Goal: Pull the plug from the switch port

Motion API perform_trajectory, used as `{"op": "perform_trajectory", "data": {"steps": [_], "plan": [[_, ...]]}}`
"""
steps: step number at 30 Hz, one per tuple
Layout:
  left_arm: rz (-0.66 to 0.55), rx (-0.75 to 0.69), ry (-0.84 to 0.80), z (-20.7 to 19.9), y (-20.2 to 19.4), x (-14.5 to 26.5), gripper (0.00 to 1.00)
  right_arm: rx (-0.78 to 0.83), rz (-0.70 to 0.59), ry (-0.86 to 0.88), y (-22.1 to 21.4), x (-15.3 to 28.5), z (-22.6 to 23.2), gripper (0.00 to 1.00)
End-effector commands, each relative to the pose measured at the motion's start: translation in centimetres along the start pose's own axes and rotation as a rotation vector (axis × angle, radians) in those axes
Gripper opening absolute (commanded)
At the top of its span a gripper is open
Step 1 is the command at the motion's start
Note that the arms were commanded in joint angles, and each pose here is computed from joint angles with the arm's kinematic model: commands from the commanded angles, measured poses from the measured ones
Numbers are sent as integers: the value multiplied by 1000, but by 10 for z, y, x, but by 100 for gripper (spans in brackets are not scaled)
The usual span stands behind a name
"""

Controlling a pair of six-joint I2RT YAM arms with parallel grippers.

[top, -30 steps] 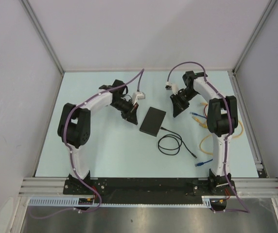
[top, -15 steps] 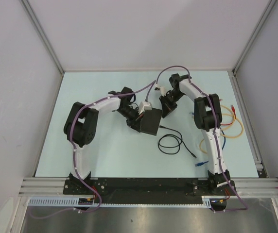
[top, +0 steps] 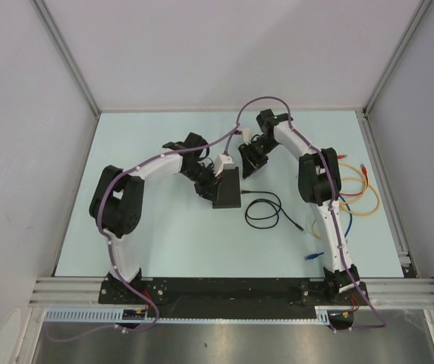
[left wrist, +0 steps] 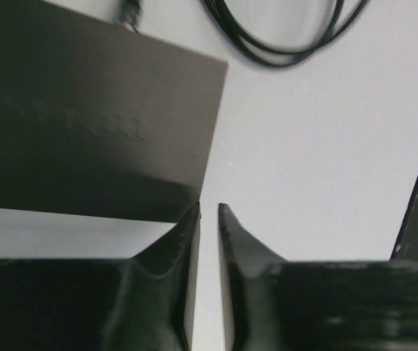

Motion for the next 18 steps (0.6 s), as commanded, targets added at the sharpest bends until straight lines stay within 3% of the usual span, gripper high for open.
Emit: {"op": "perform_trajectory", "data": {"steps": [1, 3, 8, 10, 12, 15, 18], "plan": [[-185, 11, 46, -4, 55, 28, 25, 52, -152, 7, 8, 66, -3, 46], [-224, 103, 66, 1, 70, 32, 33, 75, -195, 93, 6, 72, 4, 53], [-274, 250, 1, 12, 88, 30, 36, 78, -204, 234, -3, 55, 3, 57], [-281, 287, -21, 16, 89, 25, 30, 40, -194, 278, -7, 50, 5, 57], [-258, 336, -38, 23, 83, 13, 14, 19, -190, 315, -13, 41, 5, 57], [-225, 367, -17, 33, 73, 0, 2, 6, -176, 353, -18, 32, 8, 58], [-198, 379, -2, 38, 63, -8, 0, -5, -147, 374, -24, 20, 11, 58]]}}
Point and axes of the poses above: each gripper's point midway between its finger pads, its own x axis back along the fingers, its own z axis along the line the jaws close on, y = z × x, the point moved 7 cm from there along x, back along the fingers, and after that the axes turned 8 degrees about x, right-handed, at the moved point
